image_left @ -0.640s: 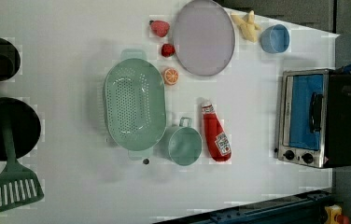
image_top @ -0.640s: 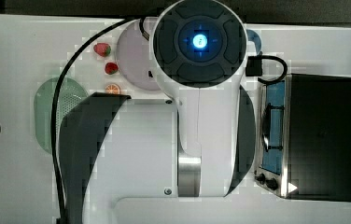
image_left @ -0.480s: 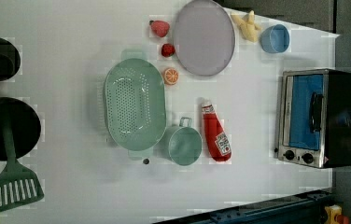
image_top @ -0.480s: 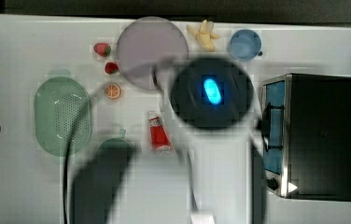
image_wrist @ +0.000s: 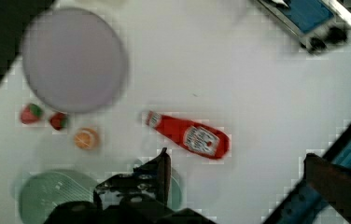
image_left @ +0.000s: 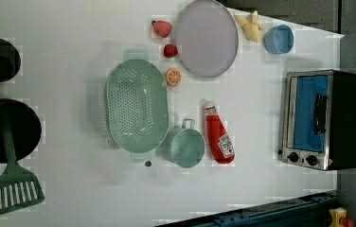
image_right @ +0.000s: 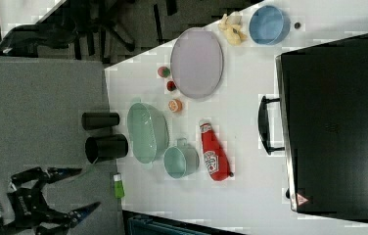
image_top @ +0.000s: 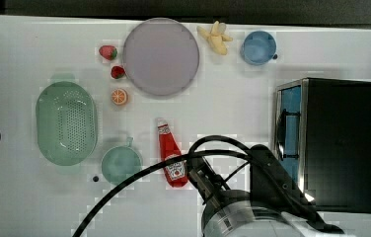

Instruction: Flap open oven.

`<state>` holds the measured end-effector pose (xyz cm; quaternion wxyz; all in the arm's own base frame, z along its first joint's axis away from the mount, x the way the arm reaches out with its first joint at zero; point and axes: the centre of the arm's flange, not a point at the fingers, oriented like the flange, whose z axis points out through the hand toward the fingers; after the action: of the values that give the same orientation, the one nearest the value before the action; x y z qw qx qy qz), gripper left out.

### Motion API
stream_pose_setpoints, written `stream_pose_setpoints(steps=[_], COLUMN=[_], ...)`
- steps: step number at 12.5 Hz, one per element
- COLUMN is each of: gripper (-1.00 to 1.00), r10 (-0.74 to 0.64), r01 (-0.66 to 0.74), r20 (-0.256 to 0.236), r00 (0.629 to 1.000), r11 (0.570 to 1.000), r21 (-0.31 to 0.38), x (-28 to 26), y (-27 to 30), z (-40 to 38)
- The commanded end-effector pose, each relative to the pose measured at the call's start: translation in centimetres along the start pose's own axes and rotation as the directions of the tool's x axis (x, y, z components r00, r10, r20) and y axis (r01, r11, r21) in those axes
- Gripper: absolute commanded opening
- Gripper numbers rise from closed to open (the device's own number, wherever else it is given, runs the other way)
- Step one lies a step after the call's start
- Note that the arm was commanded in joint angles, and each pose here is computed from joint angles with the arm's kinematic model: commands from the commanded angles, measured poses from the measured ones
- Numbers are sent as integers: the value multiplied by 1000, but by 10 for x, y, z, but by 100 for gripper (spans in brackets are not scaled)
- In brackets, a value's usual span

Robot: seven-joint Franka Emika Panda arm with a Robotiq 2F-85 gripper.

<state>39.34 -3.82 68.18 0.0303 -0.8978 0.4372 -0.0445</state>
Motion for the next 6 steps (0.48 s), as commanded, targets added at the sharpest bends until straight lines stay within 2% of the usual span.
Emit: stream_pose_setpoints(steps=[1,5,6], gripper=[40,-55,-65], r10=[86,99,108], r01=[-78,-89,-98], r20=[75,82,86], r00=[993,992,990], r11=[991,990,989], r21=[-105,-111,-115], x=[14,19,23], y=[-11,-7,-3], z=[55,59,62])
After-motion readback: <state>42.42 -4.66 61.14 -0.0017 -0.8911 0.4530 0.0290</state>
